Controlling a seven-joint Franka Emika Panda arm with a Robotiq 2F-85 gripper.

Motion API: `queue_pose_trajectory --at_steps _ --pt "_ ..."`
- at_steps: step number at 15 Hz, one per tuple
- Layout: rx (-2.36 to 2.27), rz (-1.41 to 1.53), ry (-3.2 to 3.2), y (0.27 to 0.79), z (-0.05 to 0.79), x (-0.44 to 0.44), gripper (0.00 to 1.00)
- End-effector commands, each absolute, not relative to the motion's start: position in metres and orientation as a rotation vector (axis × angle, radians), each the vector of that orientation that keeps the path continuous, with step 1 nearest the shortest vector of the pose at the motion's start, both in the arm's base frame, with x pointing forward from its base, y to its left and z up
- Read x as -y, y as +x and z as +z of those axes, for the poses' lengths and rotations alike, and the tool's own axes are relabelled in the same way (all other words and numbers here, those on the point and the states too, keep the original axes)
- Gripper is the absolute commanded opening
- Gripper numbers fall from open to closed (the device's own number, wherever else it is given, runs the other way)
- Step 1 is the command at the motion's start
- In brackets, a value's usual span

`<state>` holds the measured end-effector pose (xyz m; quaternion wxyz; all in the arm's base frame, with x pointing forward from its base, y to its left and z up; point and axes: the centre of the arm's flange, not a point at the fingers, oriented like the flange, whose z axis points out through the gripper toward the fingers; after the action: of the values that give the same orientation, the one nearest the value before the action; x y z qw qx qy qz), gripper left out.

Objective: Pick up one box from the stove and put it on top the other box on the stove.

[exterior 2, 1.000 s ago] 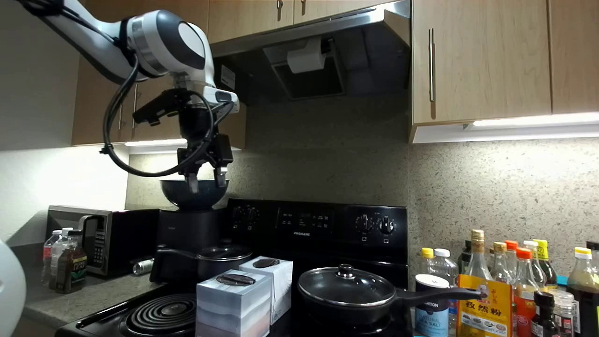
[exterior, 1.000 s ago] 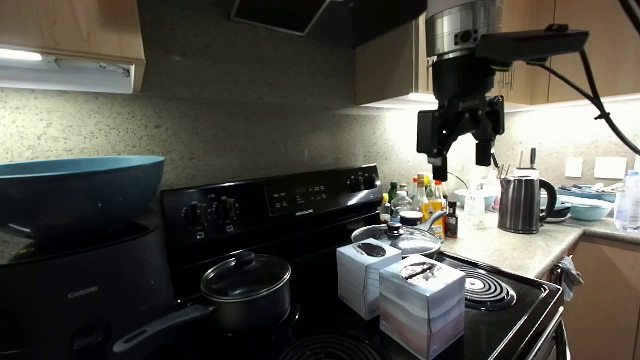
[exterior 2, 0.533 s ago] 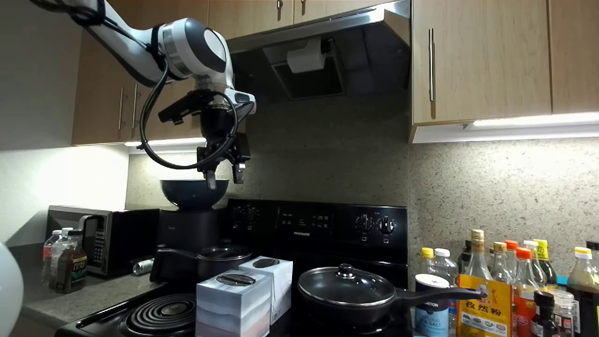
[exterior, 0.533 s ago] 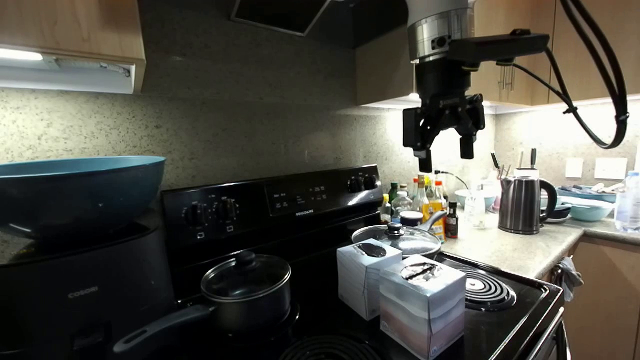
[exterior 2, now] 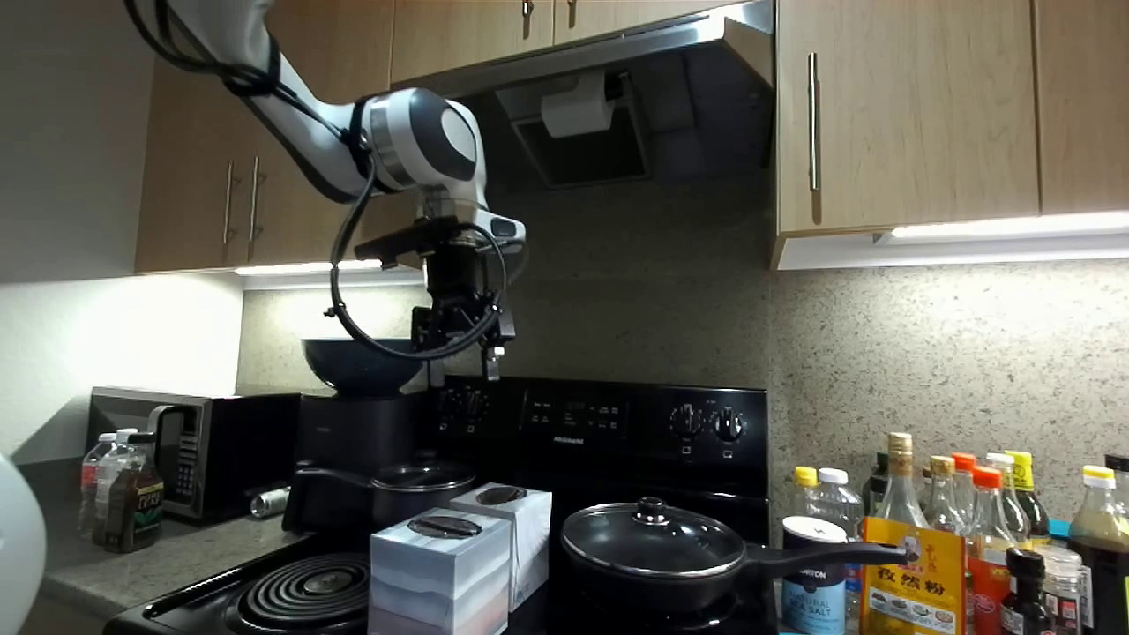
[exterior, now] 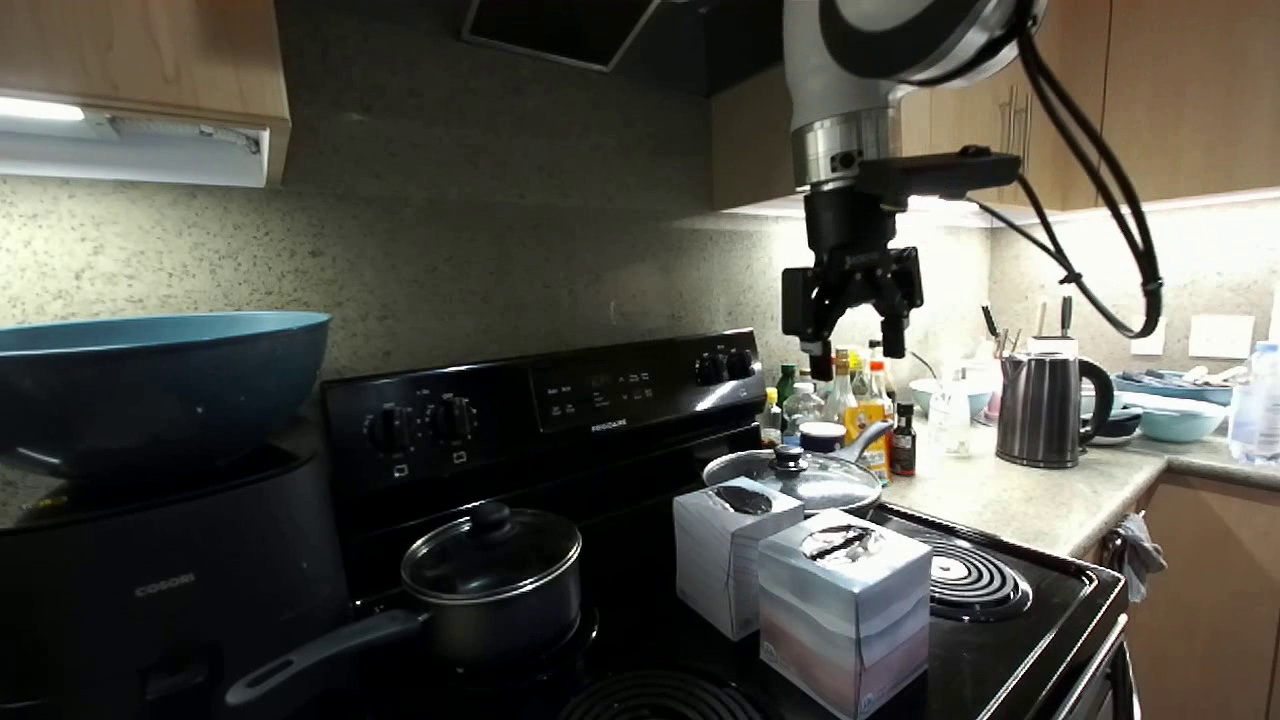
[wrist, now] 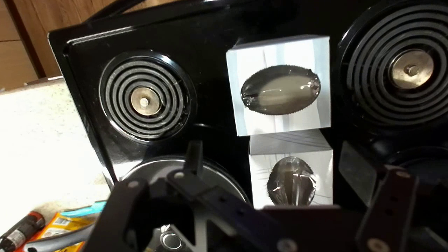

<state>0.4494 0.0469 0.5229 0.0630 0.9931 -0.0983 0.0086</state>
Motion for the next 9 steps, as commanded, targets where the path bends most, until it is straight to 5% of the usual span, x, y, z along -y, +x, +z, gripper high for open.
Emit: queue_pose_trajectory --at_steps 1,9 --pt "0.179 -0.022 2.988 0.495 0.503 -0.041 1.0" --pt "0.221 -0.044 2.989 0.495 0.495 -0.04 1.0"
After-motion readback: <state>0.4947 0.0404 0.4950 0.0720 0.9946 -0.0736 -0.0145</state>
